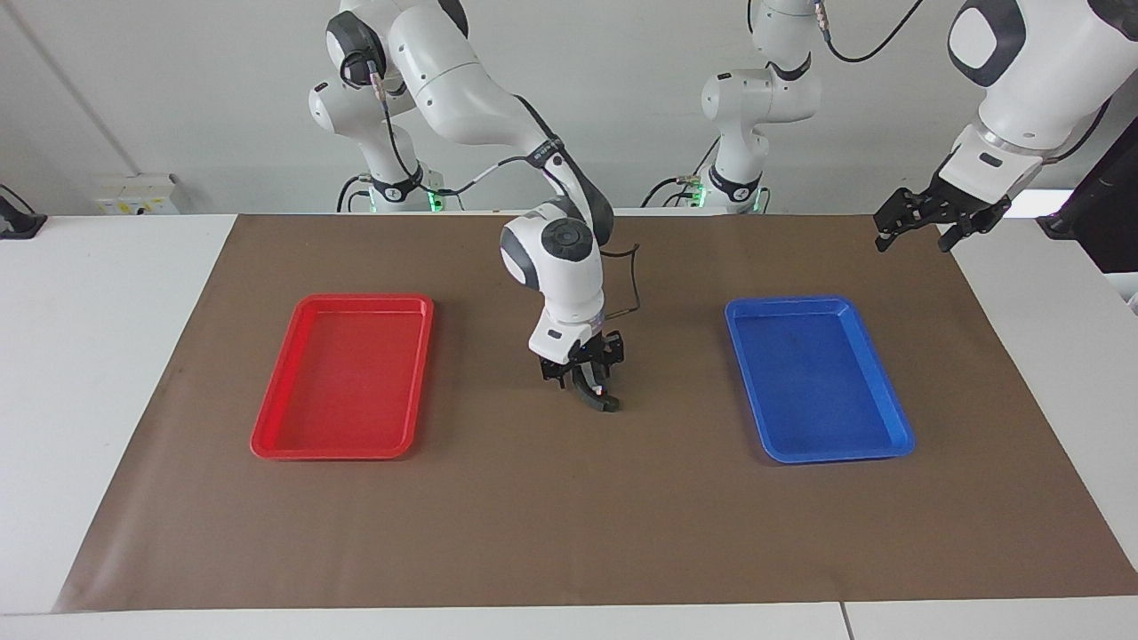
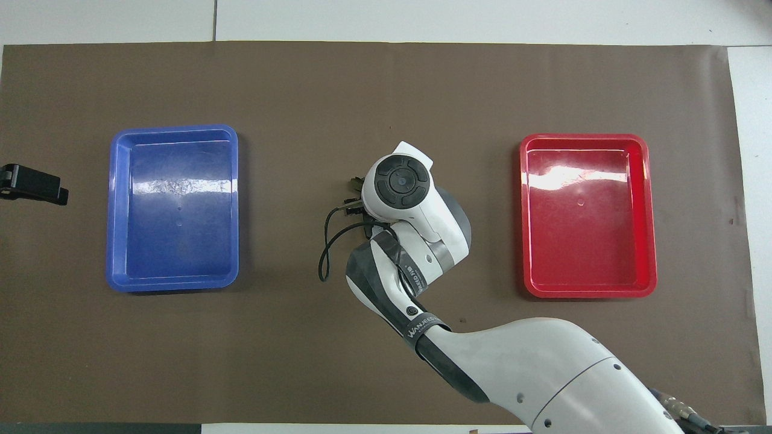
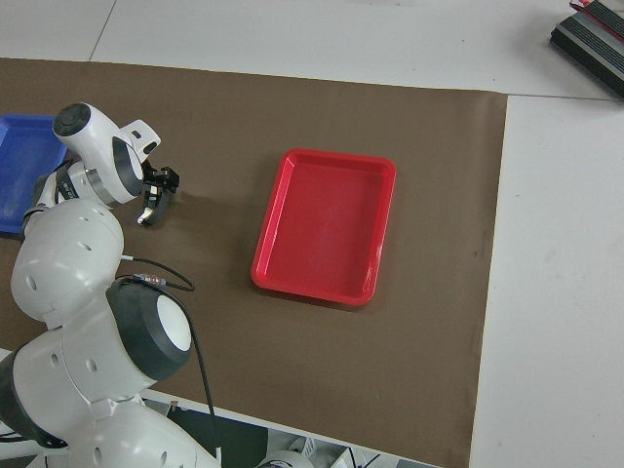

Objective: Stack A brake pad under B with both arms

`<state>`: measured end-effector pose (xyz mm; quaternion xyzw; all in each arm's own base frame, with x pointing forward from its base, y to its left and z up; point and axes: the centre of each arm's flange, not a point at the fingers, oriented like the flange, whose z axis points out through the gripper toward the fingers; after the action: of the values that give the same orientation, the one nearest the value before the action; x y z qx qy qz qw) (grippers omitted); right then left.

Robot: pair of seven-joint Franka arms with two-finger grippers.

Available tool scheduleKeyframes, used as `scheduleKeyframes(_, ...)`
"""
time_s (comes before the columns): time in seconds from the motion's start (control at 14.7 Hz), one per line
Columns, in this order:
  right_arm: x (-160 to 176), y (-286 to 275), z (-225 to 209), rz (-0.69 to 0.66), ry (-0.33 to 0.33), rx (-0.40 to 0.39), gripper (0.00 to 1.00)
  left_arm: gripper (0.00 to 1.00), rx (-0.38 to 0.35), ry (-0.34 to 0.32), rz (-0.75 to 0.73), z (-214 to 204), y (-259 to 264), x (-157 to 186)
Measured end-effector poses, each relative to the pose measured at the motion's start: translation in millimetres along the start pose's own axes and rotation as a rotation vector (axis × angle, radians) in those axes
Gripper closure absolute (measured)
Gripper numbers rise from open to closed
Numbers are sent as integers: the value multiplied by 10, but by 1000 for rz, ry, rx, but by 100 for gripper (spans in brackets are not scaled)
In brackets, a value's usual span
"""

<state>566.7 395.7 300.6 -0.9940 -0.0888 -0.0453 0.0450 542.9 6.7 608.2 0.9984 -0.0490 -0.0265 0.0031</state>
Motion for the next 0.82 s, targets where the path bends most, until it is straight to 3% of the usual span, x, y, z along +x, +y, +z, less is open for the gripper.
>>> scheduleKeyframes(0.2, 136, 183, -270, 36, 36, 3, 1, 0, 0, 0, 0, 0, 0, 0)
scheduleKeyframes(0.48, 408, 1143, -1196, 180, 73, -7, 0, 0, 0, 0, 0, 0, 0, 0)
scheduleKeyframes(0.82, 328, 2429, -2001, 349, 24, -45, 1, 0, 0, 0, 0, 0, 0, 0)
